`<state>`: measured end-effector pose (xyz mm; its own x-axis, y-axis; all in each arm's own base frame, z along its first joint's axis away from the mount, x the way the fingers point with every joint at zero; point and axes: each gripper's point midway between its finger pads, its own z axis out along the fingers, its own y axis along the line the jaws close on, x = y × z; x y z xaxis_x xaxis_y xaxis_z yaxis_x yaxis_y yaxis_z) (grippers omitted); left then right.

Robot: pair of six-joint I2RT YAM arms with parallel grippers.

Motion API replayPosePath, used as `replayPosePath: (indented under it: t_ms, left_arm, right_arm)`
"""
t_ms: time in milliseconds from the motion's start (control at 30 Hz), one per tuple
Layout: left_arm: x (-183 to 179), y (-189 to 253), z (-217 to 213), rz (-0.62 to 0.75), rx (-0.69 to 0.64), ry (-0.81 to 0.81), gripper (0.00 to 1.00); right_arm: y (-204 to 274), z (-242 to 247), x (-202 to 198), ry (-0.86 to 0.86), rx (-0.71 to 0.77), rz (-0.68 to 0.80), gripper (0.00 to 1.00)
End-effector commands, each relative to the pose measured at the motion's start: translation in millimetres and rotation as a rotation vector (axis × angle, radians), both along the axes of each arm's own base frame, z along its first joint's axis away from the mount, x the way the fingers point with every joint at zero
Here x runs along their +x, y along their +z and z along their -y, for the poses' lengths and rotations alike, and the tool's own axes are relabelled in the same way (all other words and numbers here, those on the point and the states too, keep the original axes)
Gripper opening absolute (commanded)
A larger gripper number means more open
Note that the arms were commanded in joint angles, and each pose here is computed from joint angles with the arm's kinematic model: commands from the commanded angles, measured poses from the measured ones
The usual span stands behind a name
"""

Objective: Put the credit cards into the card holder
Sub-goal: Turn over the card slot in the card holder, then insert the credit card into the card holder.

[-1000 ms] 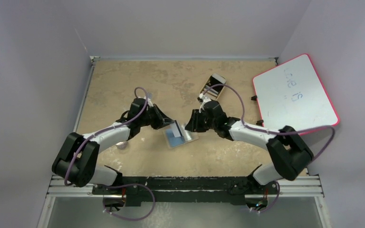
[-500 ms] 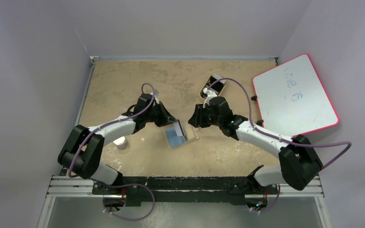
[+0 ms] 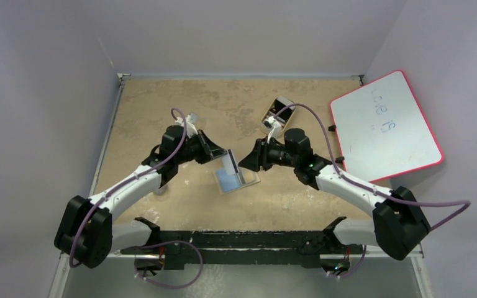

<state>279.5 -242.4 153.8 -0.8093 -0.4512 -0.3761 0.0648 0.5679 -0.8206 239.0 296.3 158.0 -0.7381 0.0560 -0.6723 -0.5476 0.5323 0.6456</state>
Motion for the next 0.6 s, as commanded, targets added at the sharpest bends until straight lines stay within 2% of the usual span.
replayPosePath:
  t_ms: [0,133,233,400,567]
  left_arm:
    - [-12,42,9,0.156,-0.122,-0.082,0.00]
    - [-26,66,11,0.233,-0.202,-0.123,0.00]
    - [-33,84,12,0.281,-0.275,-0.145,0.00]
    - [-37,97,15,0.305,-0.330,-0.170,0.00]
    - [-40,106,17,0.323,-0.387,-0.182,0.00]
  right_arm:
    - [43,-6,-11,0.077,0.178,0.038,0.50]
    - [59,1,-11,0.079,0.278,0.021,0.55]
    - [61,7,-8,0.074,0.294,0.023,0.55]
    - [75,0,-20,0.195,0.342,0.045,0.47]
    - [82,-3,-20,0.214,0.373,0.049,0.44]
